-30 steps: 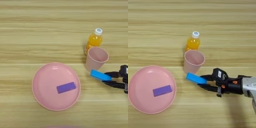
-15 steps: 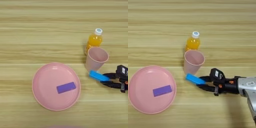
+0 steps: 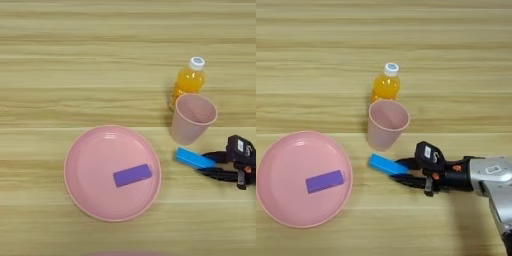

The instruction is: Move the objects on the table

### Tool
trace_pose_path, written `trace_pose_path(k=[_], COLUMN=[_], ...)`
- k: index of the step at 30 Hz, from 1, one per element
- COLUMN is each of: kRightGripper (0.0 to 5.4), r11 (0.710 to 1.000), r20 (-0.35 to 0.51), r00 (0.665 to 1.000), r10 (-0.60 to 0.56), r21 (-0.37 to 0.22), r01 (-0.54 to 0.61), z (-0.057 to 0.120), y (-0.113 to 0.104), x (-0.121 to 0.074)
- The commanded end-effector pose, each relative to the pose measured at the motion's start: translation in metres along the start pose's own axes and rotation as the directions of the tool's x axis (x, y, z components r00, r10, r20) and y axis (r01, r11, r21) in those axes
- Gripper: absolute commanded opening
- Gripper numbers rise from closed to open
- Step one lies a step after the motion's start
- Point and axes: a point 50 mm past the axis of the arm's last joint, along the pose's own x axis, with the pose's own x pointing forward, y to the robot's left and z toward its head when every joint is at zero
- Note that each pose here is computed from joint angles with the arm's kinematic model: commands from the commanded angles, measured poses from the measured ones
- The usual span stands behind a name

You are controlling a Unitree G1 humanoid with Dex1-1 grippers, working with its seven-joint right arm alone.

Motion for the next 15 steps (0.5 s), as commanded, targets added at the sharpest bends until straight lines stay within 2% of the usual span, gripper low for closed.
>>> trace_pose_path(k=[1,10,11,15], kRightGripper=[1.42,1.42,1.78,2.28], r11=[0.991,0.991,0.991,0.99], r20=[0.004,-0.004,-0.004,0.002], r00=[0.997,0.997,0.997,0.996], r10=[-0.079,-0.077,-0.079,-0.086], r21=[-0.105,-0.106,-0.105,-0.108], r01=[0.079,0.076,0.078,0.085], z=[0.0199,0.0188,0.0188,0.0205], y=[-0.0169,-0.0173,-0.0176,-0.0188], x=[-0.0098,-0.0067,-0.0067,-0.0074])
